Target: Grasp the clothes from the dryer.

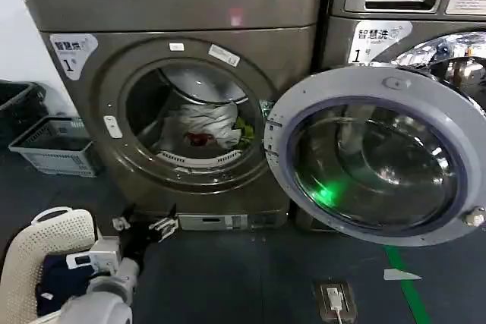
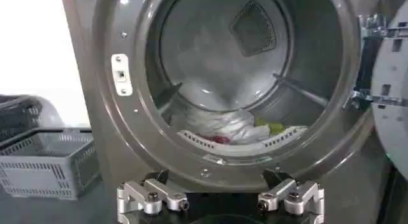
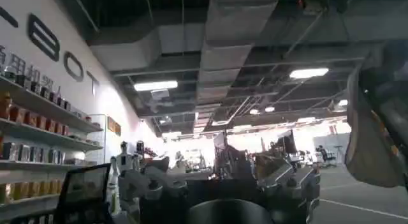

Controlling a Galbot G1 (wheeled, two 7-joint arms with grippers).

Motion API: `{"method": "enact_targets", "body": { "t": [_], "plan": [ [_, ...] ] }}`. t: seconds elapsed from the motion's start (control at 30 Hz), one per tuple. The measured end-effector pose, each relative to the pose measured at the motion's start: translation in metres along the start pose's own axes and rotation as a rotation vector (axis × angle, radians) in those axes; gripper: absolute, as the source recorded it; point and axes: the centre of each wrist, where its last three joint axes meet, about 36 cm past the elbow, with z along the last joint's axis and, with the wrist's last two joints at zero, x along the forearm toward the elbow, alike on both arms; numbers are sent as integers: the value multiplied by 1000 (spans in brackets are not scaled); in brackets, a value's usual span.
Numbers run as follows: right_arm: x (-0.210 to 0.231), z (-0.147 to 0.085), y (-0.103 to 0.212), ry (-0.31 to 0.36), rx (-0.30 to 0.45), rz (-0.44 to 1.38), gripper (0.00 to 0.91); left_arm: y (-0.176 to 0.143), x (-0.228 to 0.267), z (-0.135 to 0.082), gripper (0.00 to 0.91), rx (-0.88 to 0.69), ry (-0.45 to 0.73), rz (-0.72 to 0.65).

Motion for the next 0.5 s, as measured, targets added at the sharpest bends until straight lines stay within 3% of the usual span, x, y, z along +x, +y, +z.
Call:
{"method": "enact_targets", "body": {
  "t": [0.5],
  "plan": [
    [0,1,0,2,-1,1,907,0,-1,1,907,-4,5,2]
  ]
}}
